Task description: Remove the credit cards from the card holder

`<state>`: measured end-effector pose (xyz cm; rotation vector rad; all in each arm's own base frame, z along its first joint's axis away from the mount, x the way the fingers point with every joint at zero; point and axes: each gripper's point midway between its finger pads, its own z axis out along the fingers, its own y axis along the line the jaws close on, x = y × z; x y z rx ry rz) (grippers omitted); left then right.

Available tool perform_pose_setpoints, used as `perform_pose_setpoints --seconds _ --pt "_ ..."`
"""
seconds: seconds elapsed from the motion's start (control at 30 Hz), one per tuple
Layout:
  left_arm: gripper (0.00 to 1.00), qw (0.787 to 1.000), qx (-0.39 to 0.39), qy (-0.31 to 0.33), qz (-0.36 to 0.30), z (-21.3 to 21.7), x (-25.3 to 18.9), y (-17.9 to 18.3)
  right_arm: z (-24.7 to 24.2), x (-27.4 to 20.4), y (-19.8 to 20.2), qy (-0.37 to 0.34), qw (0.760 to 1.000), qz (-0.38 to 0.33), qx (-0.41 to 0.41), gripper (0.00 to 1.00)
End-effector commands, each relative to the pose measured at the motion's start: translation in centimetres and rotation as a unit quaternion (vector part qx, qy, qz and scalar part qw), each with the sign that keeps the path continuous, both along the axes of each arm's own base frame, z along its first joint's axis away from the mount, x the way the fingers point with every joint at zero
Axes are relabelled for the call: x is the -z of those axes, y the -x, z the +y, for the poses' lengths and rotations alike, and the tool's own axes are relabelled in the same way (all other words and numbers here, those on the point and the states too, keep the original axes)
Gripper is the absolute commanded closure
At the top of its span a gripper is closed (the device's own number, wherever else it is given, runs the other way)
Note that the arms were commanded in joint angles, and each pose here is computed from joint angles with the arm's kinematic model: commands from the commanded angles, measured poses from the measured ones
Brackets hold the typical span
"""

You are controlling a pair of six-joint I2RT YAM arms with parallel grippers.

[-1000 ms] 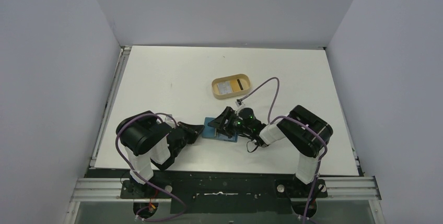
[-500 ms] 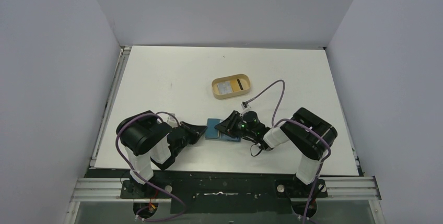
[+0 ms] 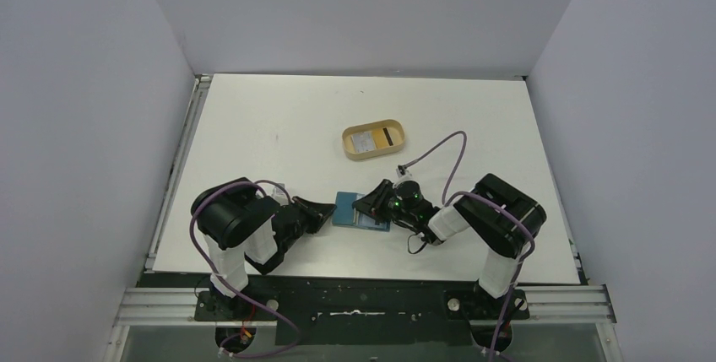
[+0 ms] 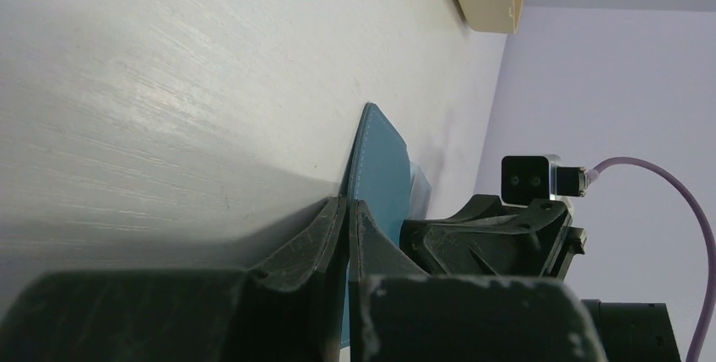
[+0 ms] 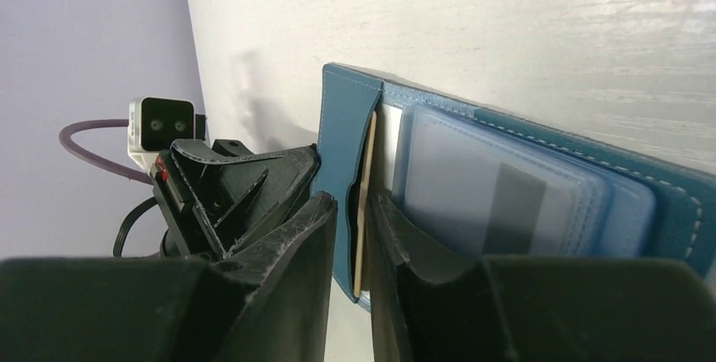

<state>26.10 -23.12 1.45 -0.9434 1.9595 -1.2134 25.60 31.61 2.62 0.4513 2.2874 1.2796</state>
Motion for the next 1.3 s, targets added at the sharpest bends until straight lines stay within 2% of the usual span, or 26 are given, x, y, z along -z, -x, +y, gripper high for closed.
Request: perform_pose_setpoints --seconds 0.0,0.07,0.13,0.23,0.3,0.4,0.47,0.6,0.93,1.27 --pt "1.0 1.0 0.022 0.004 -0.012 -0.9 -0.5 0.1 1.0 -2.2 -1.5 -0.04 0.998 -0.044 0.006 0.73" --pt "1.0 1.0 0.023 0.004 -0.012 -0.9 -0.4 0.1 1.1 -2.1 -1.4 -0.041 0.998 -0.041 0.002 0.62" --pt "1.0 1.0 0.023 0.004 -0.011 -0.9 -0.3 0.1 1.1 -1.8 -1.3 -0.039 0.999 -0.037 -0.001 0.56" --pt "1.0 1.0 0.025 0.004 -0.009 -1.0 -0.2 0.2 1.4 -1.6 -1.0 -0.035 0.999 -0.031 -0.009 0.55" --pt "1.0 1.0 0.026 0.004 -0.008 -1.1 -0.2 0.2 1.6 -1.6 -0.8 -0.038 0.999 -0.031 -0.013 0.59" --pt "1.0 1.0 0.025 0.003 -0.006 -1.0 0.0 0.2 1.8 -1.6 -0.6 -0.042 0.999 -0.03 -0.012 0.75" --pt "1.0 1.0 0.025 0.003 -0.006 -1.0 0.0 0.2 1.8 -1.5 -0.5 -0.044 0.999 -0.029 -0.013 0.89" --pt "1.0 1.0 0.026 0.003 -0.003 -1.0 0.1 0.3 2.0 -1.4 -0.6 -0.051 0.998 -0.028 -0.014 0.99" --pt "1.0 1.0 0.024 0.002 0.0 -0.9 0.3 0.3 0.8 -1.7 -0.3 -0.07 0.997 -0.022 -0.008 1.0" --pt "1.0 1.0 0.015 0.0 0.0 -0.2 0.3 0.0 -2.2 -1.0 1.2 -0.033 0.999 -0.01 -0.006 1.0"
